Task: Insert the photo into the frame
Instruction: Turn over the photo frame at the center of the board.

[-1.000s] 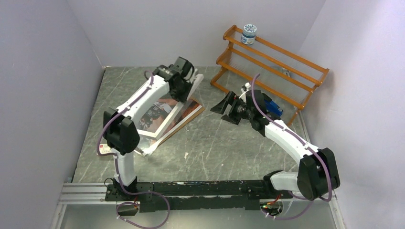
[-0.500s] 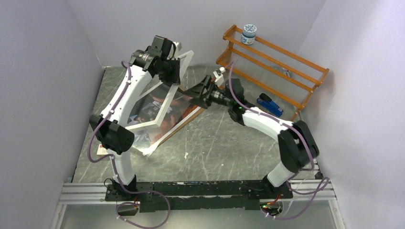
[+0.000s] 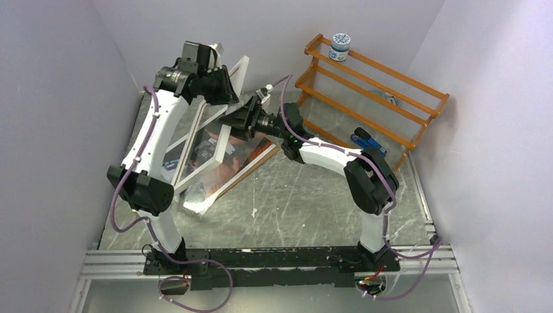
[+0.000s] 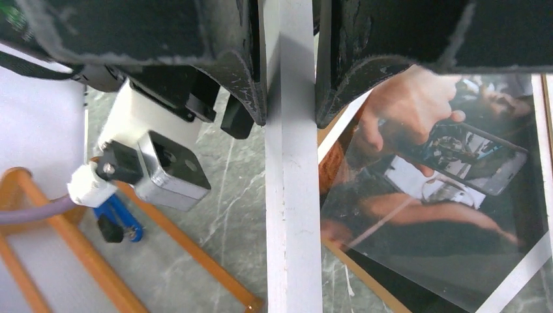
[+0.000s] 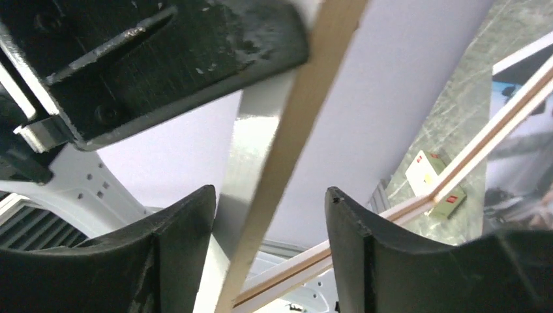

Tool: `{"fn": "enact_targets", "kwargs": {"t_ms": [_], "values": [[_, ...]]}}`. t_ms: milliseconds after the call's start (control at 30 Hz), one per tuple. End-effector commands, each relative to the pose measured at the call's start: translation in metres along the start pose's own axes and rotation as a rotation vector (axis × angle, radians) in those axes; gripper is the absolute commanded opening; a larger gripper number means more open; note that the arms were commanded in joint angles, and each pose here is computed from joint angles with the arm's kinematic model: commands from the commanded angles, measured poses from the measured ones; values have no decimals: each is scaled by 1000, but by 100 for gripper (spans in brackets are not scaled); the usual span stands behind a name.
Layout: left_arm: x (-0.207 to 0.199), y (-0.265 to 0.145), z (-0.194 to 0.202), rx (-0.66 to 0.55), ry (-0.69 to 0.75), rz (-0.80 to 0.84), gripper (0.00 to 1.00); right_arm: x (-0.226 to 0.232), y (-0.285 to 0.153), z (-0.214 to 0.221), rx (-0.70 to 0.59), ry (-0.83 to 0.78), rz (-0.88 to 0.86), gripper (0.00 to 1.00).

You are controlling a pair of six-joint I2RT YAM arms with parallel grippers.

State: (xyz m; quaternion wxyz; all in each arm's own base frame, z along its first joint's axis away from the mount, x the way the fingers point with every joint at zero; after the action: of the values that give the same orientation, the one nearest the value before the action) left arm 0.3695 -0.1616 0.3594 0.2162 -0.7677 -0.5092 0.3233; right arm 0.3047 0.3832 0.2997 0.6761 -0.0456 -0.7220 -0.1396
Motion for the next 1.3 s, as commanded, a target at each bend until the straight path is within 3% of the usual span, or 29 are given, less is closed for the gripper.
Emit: {"fn": "enact_targets", "kwargs": {"t_ms": [0,133,300,400,433,533,667,800,1000,1267], "values": [[-10,-47,-30,-212,-50,101,2,45,-2,3,22,-26,-219,60],[-10,-55,-33,-244,-60,123,2,58,-7,4,5,-53,-275,43],[-11,-69,-37,-299,-42,124,3,83,-3,6,32,-106,-301,12],[-13,-85,-42,-348,-20,116,8,95,-4,7,38,-126,-311,4],[-14,-91,-43,-366,-13,115,12,99,-4,8,41,-135,-312,3],[-17,-108,-47,-416,6,116,40,110,-6,11,56,-159,-308,0],[-20,-129,-50,-474,36,111,69,122,-11,16,67,-178,-271,0],[-22,-146,-52,-529,72,112,90,131,-17,22,92,-197,-197,0],[-19,-168,-50,-596,91,67,94,140,-34,30,107,-225,-103,0],[-7,-175,-30,-596,76,-21,94,138,-72,26,75,-313,156,0]]}}
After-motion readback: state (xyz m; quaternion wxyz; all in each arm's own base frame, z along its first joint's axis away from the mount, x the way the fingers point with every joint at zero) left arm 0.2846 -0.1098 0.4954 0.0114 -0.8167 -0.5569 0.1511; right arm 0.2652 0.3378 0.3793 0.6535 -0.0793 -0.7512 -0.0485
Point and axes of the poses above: each gripper's point midway between its finger pads, its own y axis out along the fingers, its own x axis along the line the jaws close on, z = x × y, the point moved 7 cm from there along -y, back along the fingers, and after that the axes turned 11 degrees about y, right-handed, at the moved point
